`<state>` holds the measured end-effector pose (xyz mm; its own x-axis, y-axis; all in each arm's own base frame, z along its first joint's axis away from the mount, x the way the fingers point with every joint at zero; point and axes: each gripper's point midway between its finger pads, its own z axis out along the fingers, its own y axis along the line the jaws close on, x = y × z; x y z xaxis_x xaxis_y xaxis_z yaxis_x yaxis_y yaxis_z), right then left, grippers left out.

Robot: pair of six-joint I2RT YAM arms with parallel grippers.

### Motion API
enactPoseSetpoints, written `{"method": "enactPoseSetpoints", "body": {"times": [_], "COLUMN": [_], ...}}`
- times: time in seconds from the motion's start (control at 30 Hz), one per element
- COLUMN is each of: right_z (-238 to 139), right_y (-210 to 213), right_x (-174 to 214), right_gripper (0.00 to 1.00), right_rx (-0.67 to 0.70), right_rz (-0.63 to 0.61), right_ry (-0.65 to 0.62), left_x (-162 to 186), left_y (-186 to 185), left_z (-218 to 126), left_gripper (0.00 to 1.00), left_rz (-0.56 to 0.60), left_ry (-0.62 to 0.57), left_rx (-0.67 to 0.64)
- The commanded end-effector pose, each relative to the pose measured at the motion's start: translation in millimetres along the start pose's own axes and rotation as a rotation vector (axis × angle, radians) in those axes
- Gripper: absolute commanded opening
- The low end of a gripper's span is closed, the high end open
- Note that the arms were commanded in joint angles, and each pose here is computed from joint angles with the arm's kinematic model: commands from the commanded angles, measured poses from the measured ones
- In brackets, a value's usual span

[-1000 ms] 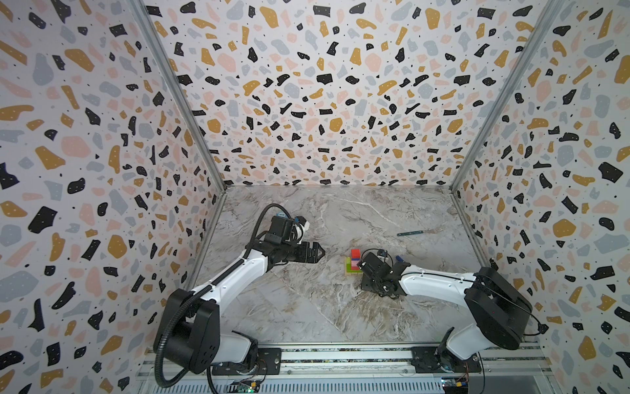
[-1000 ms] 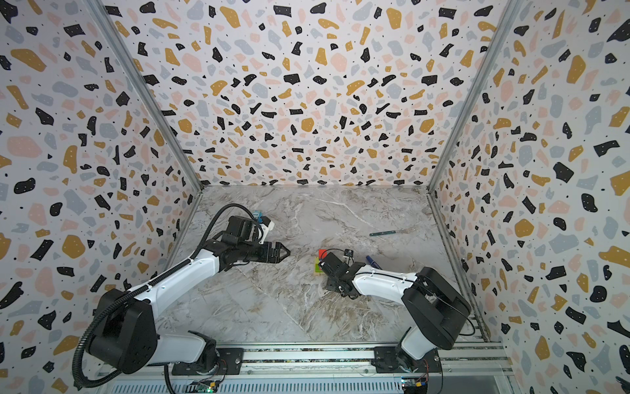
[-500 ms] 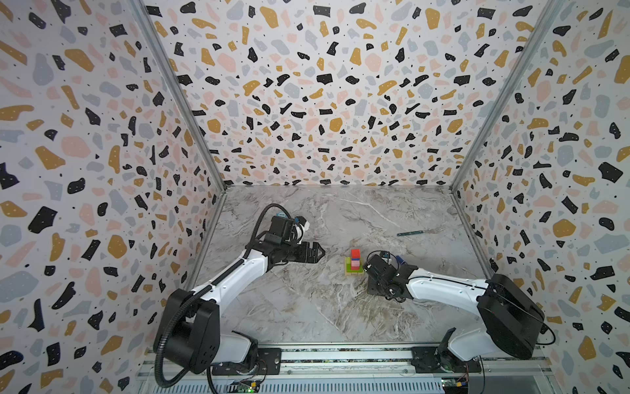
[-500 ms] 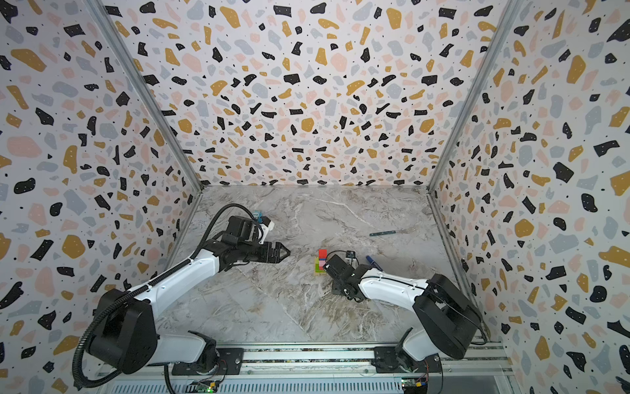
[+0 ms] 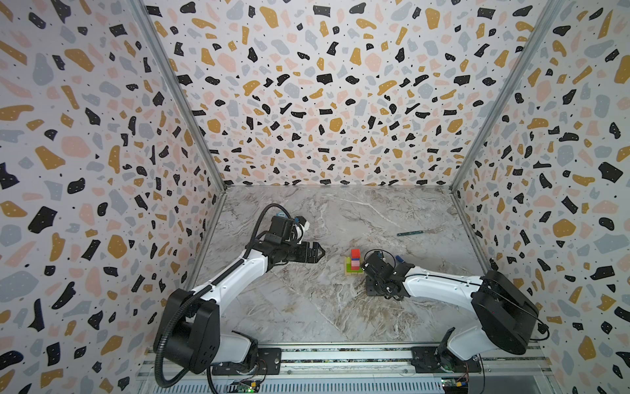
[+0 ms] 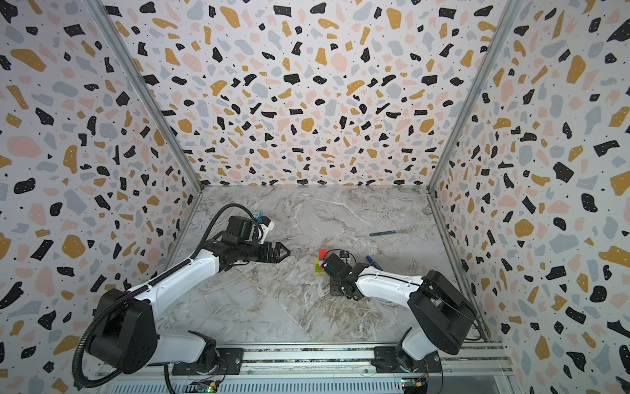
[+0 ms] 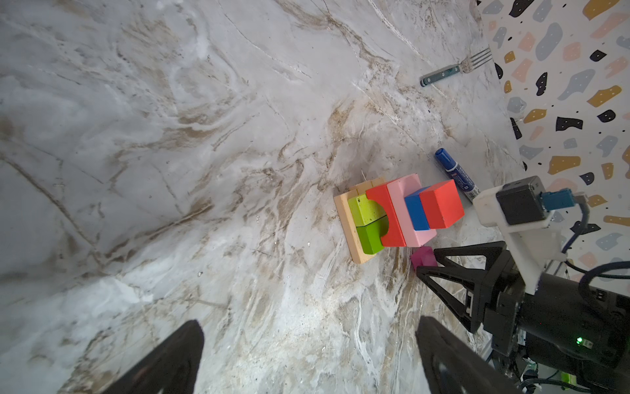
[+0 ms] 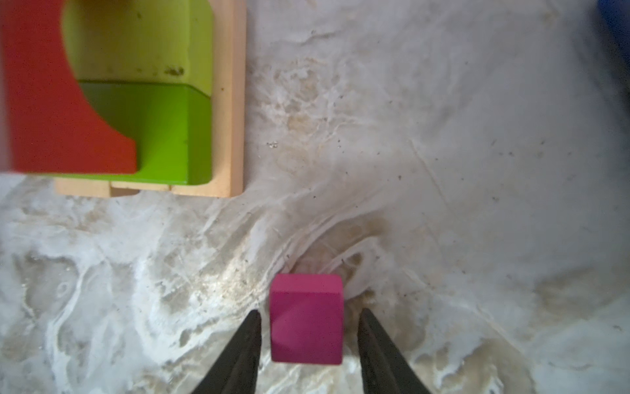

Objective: Build the wood block tower
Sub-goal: 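Lower the open right gripper around the magenta cube and close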

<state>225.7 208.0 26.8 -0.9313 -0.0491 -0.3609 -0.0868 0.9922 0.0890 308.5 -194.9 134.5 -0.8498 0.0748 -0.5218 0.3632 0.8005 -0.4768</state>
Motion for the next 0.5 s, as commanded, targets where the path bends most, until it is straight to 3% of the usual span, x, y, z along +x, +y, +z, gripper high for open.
{"method": "enactPoseSetpoints", "body": {"times": [0.0,0.47], "right_z": [-4.5,-1.4], "right_y": [3.4,2.8], "right_x": [-7.8,-12.4], "right_gripper": [0.47,0.44], "right_rx": [0.002,0.020], "right_rz": [-0.023,-0.024], "right_ry": [-0.008,-0.010], "left_x": [-3.7,-4.5], "left_y": [-1.2,-1.2], "left_z": [-2.3,-2.6], "left_gripper": [0.99,0.99], "left_rz": [0.004,0.004], "left_ry": [-0.021,-0.024], "left_rx": [0.009,0.008]}}
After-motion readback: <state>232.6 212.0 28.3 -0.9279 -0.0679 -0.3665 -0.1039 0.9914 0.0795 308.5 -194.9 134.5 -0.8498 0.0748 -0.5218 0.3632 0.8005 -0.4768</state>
